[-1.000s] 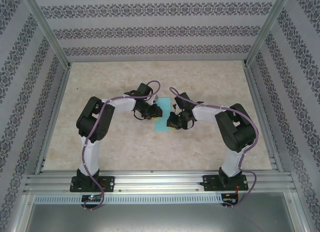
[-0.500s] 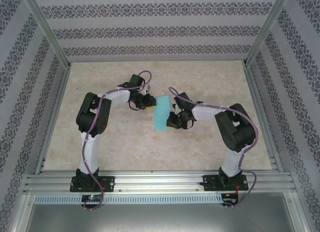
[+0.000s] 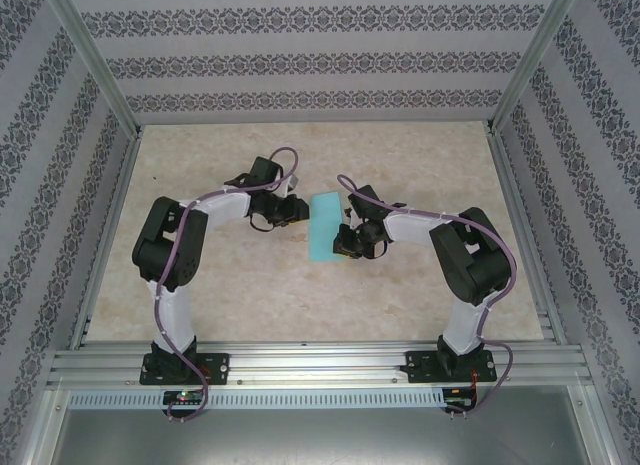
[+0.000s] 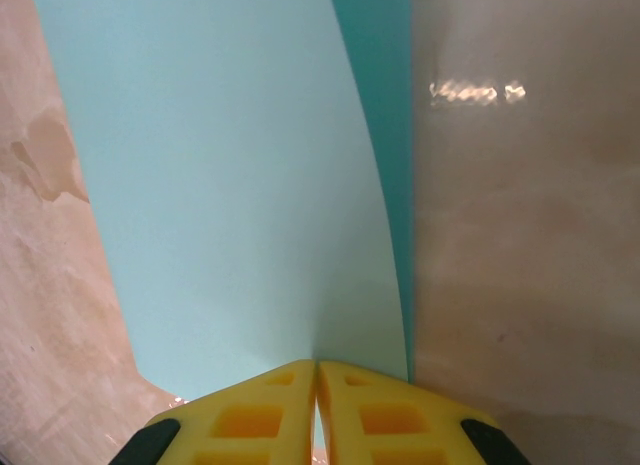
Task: Fold a paper plane with a square sheet of paper (fold left side to right side)
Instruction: First fold the square sheet of paper in half at the center of the table.
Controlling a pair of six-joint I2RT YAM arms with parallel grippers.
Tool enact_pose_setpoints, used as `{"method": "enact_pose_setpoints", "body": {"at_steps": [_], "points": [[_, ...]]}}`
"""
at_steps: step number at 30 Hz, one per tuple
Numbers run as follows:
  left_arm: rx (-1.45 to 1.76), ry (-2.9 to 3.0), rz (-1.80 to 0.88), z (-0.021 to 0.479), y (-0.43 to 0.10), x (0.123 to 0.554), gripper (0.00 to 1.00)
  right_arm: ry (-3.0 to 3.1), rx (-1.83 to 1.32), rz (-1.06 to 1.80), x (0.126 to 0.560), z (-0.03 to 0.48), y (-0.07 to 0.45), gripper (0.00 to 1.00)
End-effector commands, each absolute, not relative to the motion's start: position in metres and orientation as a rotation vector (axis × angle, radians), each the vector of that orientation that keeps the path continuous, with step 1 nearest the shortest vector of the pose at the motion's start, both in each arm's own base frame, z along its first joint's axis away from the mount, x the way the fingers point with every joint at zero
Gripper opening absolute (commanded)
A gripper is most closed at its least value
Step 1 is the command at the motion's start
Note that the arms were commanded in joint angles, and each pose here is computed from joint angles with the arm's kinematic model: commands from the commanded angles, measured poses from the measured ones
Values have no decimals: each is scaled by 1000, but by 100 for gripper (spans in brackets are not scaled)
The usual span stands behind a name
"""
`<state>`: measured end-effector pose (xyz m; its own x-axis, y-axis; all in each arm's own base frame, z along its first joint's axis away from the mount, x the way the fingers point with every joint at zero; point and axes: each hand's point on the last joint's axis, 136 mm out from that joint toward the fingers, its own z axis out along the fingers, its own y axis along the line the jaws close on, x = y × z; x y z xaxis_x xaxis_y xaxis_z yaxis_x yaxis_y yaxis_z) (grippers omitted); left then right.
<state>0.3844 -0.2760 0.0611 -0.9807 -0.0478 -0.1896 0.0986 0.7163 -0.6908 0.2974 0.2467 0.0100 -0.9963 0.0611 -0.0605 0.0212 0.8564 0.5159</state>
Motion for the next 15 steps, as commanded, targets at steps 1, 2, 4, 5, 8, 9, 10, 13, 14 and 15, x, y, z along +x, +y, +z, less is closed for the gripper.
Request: {"method": "enact_pose_setpoints", "body": {"at_steps": [1, 2, 4, 5, 8, 9, 10, 13, 14, 15], "points": [[126, 2679, -1192, 69, -302, 383, 28, 3094, 90, 607, 272, -21, 222, 13], [120, 2687, -1184, 64, -304, 386, 28, 3096, 90, 605, 272, -21, 222, 13], [113, 2695, -1179, 60, -307, 392, 28, 3096, 85, 605, 273, -21, 223, 13], [110, 2698, -1171, 57, -308, 396, 28, 3099, 86, 603, 272, -21, 223, 13], [116, 2718, -1124, 48, -308, 403, 28, 3100, 74, 602, 272, -20, 225, 13], [120, 2723, -1109, 46, -307, 405, 27, 3099, 75, 600, 272, -20, 225, 13], [121, 2732, -1089, 42, -306, 407, 27, 3098, 74, 598, 272, -19, 225, 13], [120, 2753, -1051, 32, -304, 411, 27, 3100, 69, 591, 272, -20, 226, 13], [122, 2761, -1038, 28, -303, 411, 27, 3105, 66, 589, 271, -21, 225, 13], [121, 2765, -1024, 26, -302, 413, 27, 3108, 63, 587, 270, -21, 225, 13]]}}
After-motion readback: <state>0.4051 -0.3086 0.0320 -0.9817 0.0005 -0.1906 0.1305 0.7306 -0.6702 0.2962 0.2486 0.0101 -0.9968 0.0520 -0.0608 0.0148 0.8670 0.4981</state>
